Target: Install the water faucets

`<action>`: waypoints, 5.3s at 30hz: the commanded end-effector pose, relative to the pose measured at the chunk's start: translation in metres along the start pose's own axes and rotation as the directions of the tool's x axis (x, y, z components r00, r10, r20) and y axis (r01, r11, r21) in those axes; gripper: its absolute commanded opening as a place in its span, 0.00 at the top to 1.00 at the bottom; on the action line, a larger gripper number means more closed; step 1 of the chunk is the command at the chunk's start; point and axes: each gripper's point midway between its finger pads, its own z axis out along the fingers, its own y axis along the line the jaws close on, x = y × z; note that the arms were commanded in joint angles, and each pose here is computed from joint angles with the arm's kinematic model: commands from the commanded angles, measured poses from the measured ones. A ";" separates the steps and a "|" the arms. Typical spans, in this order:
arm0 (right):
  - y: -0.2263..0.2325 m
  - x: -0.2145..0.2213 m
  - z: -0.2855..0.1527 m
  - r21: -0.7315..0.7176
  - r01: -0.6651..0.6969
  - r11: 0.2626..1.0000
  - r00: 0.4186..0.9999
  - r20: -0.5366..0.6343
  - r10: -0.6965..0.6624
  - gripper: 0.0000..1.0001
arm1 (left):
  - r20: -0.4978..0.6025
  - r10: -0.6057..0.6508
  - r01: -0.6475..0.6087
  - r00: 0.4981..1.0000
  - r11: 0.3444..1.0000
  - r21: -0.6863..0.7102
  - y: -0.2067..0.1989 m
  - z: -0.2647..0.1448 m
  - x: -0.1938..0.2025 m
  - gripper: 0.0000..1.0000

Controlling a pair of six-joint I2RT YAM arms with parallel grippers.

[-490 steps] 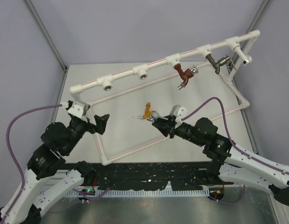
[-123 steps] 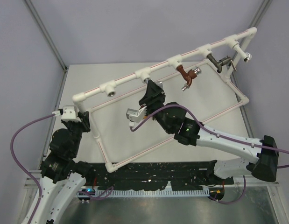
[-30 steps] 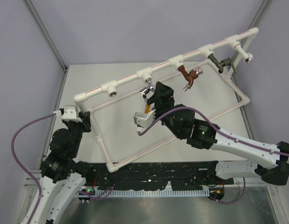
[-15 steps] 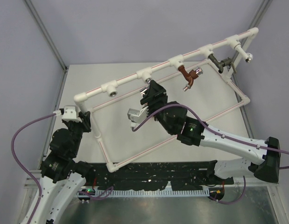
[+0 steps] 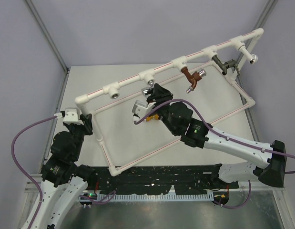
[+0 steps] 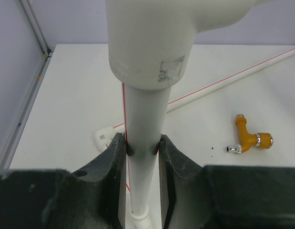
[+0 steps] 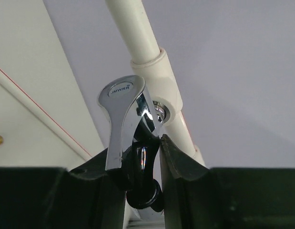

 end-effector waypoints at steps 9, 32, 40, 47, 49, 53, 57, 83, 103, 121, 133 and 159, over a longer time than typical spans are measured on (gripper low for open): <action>-0.045 -0.006 -0.007 -0.105 -0.991 -0.084 -0.115 0.324 0.939 0.95 | -0.090 0.017 -0.009 0.996 0.997 0.083 -0.014 -0.004 0.022 1.00; -0.036 0.029 -0.039 -0.221 -0.850 -0.478 -0.527 0.367 0.767 0.12 | -0.097 0.019 -0.011 0.995 0.997 0.083 -0.014 -0.003 0.023 1.00; -0.047 0.032 -0.074 -0.116 -0.991 -0.060 -0.098 0.364 0.926 0.08 | -0.101 0.021 -0.012 0.995 0.996 0.087 -0.015 -0.002 0.024 1.00; -0.067 0.024 -0.093 -0.093 -0.846 0.525 0.489 0.259 0.833 0.07 | -0.109 0.024 -0.013 0.994 0.996 0.092 -0.017 -0.001 0.026 1.00; -0.066 0.018 -0.093 -0.136 -0.741 0.658 0.621 0.235 0.748 0.07 | -0.111 0.024 -0.014 0.994 0.995 0.094 -0.017 -0.001 0.026 1.00; -0.068 0.005 -0.086 -0.176 -0.520 0.836 0.808 0.217 0.548 0.07 | -0.110 0.024 -0.014 0.994 0.996 0.091 -0.017 -0.001 0.026 1.00; -0.063 -0.006 -0.076 -0.150 -0.247 0.957 0.951 0.154 0.269 0.05 | -0.113 0.027 -0.017 0.993 0.996 0.083 -0.015 0.000 0.027 1.00; -0.036 0.000 -0.008 -0.028 0.367 0.930 0.923 -0.109 -0.368 0.23 | -0.094 0.020 -0.012 0.995 0.996 0.084 -0.014 -0.003 0.023 1.00; -0.025 -0.027 -0.001 -0.086 -0.786 0.613 0.611 0.053 0.790 0.95 | -0.098 0.023 -0.015 0.995 0.996 0.084 -0.014 -0.003 0.024 1.00; -0.054 0.022 -0.029 -0.386 -0.503 -0.774 -0.864 0.249 0.437 0.95 | -0.103 0.021 -0.012 0.994 0.996 0.088 -0.016 -0.002 0.025 1.00; -0.073 0.023 -0.052 -0.272 -0.828 -0.490 -0.560 0.357 0.748 0.20 | -0.107 0.025 -0.016 0.994 0.996 0.084 -0.015 -0.001 0.026 1.00; -0.049 -0.005 -0.067 -0.229 -0.082 0.970 0.990 0.093 0.106 0.04 | -0.109 0.025 -0.017 0.994 0.997 0.076 -0.014 -0.001 0.026 1.00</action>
